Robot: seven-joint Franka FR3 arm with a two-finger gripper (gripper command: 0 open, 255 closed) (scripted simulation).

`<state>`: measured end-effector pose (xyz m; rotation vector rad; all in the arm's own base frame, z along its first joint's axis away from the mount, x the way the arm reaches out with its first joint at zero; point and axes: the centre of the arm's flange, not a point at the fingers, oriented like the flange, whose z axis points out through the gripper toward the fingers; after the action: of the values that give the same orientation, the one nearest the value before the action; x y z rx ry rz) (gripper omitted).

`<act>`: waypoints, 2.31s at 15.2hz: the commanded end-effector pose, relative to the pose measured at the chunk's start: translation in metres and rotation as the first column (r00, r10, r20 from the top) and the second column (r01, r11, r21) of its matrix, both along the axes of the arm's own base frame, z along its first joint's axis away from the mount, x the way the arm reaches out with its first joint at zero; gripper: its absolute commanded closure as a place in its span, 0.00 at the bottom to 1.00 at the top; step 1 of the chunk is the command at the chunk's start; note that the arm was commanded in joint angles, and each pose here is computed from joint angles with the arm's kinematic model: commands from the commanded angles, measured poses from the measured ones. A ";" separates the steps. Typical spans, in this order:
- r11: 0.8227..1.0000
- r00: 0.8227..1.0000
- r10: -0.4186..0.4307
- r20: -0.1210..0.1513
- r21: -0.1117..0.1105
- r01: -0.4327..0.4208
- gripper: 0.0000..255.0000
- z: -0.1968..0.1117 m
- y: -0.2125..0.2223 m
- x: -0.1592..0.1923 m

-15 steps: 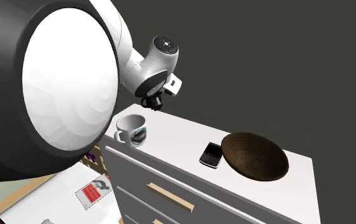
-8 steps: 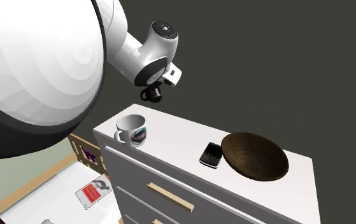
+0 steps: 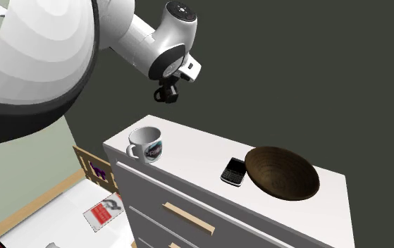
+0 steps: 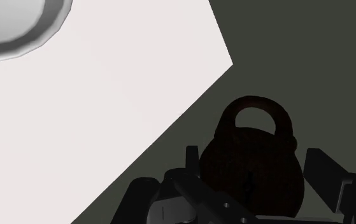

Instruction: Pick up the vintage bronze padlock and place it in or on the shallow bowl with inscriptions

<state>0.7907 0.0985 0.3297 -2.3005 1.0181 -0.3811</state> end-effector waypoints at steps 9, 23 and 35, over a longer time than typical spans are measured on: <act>1.000 1.000 0.000 -0.001 0.000 0.000 1.00 0.030 -0.047 -0.025; 1.000 1.000 0.000 -0.001 0.000 0.000 1.00 0.034 -0.209 -0.113; 1.000 1.000 0.000 -0.001 0.000 0.000 1.00 0.038 -0.349 -0.188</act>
<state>0.6080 -0.2373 0.3680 -2.3008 1.0196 -0.3804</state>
